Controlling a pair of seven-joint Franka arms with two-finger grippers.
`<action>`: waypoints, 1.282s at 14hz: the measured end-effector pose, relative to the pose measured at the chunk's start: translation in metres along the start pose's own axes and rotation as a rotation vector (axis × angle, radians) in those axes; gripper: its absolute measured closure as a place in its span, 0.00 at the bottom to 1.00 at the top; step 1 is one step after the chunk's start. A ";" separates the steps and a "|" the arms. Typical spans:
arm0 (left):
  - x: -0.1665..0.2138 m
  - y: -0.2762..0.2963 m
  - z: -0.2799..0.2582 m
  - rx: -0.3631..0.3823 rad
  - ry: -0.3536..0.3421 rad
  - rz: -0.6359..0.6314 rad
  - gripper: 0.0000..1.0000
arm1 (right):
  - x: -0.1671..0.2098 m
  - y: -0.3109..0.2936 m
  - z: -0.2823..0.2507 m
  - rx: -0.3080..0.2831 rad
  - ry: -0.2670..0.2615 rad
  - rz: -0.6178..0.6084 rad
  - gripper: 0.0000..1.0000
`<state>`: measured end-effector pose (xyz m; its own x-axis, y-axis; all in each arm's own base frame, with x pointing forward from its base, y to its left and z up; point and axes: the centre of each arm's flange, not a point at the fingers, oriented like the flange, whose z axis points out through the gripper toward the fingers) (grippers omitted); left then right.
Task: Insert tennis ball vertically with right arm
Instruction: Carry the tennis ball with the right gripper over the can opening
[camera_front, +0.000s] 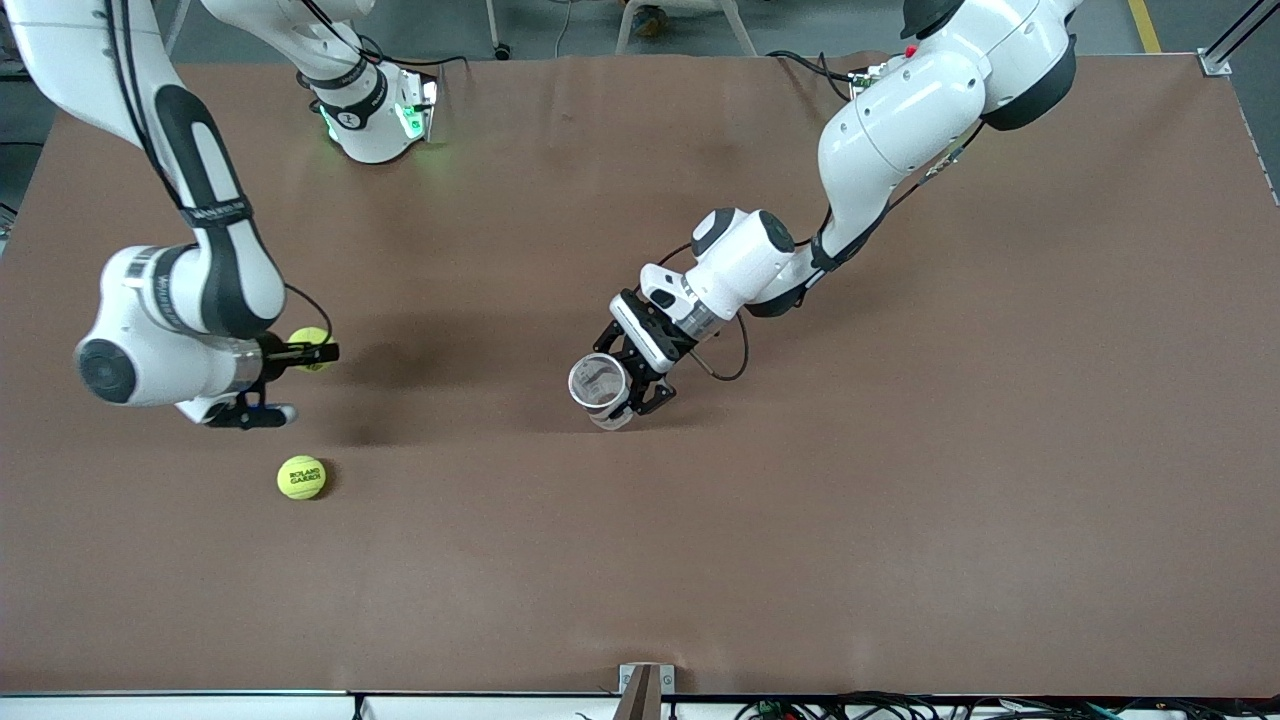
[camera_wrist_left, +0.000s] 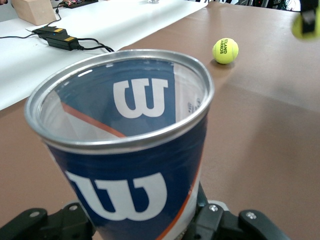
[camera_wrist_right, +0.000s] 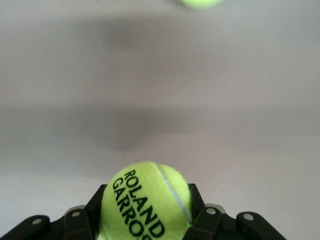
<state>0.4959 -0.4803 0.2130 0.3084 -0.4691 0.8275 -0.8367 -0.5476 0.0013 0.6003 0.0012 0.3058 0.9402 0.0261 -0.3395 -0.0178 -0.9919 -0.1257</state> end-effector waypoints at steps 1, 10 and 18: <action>0.000 0.000 0.000 0.000 0.000 0.000 0.29 | 0.004 -0.012 -0.028 0.037 0.041 -0.007 0.33; -0.003 -0.001 0.001 0.000 -0.004 -0.003 0.25 | 0.020 -0.201 -0.050 0.490 0.207 -0.090 0.33; -0.003 -0.001 0.001 0.001 -0.004 -0.003 0.24 | 0.026 -0.293 -0.059 0.709 0.228 0.034 0.33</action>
<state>0.4966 -0.4789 0.2099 0.3124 -0.4704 0.8253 -0.8354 -0.5496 0.0030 0.6496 0.2848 0.3885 0.9812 -0.1060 -0.1614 -0.1904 -0.6717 -0.7159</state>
